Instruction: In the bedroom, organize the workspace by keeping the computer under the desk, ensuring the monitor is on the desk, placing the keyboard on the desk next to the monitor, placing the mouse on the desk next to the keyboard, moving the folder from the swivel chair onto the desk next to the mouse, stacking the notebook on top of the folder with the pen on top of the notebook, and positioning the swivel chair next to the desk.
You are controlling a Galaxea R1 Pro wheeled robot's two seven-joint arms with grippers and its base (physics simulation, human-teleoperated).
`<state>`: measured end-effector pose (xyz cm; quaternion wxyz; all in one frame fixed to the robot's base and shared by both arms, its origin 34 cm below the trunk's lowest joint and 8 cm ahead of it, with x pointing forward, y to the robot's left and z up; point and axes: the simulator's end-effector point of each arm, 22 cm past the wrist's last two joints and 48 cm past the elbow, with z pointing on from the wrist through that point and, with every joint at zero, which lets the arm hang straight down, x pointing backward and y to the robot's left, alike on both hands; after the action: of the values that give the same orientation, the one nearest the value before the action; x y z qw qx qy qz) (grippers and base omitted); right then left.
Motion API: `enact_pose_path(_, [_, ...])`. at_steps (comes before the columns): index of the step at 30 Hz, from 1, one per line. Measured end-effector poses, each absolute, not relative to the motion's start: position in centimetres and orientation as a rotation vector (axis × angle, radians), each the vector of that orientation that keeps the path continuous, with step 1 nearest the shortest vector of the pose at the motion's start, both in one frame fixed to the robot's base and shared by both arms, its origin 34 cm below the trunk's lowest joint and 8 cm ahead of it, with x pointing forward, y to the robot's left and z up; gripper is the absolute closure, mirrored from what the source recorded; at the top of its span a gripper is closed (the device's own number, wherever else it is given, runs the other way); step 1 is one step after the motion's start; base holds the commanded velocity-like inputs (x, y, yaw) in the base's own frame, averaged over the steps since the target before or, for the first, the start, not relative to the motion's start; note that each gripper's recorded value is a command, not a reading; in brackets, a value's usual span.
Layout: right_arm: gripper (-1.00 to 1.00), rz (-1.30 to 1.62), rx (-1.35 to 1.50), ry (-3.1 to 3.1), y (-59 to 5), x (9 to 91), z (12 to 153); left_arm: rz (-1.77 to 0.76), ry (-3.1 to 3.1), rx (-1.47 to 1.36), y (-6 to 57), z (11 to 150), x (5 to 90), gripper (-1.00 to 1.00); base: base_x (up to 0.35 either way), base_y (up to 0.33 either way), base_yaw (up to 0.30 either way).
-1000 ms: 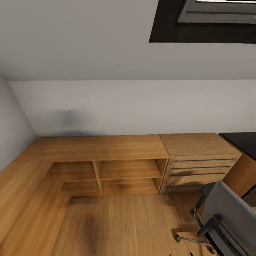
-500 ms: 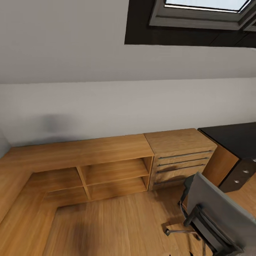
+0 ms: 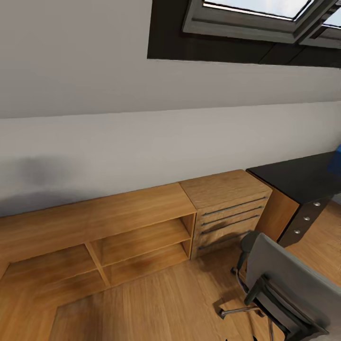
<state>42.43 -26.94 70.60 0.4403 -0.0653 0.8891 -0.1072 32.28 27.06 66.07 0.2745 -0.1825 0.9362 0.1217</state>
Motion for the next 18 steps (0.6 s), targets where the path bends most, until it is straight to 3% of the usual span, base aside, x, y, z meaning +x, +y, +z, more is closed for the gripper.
enact_pose_path(8, [-1.0,-0.266,-0.161,2.203,-26.94,42.58,70.73,0.326,2.515,-0.491,27.05,66.12,32.37,-1.0,0.143,0.14,-0.295])
enact_pose_path(12, [-1.0,-0.266,-0.161,2.201,-26.94,42.64,70.79,0.326,2.513,-0.491,27.05,66.16,32.44,-1.0,0.013,0.074,-0.295])
enact_pose_path(18, [-1.0,-0.266,-0.161,2.199,-26.93,42.74,70.86,0.325,2.514,-0.49,27.04,66.18,32.51,-1.0,-0.086,0.233,-0.295])
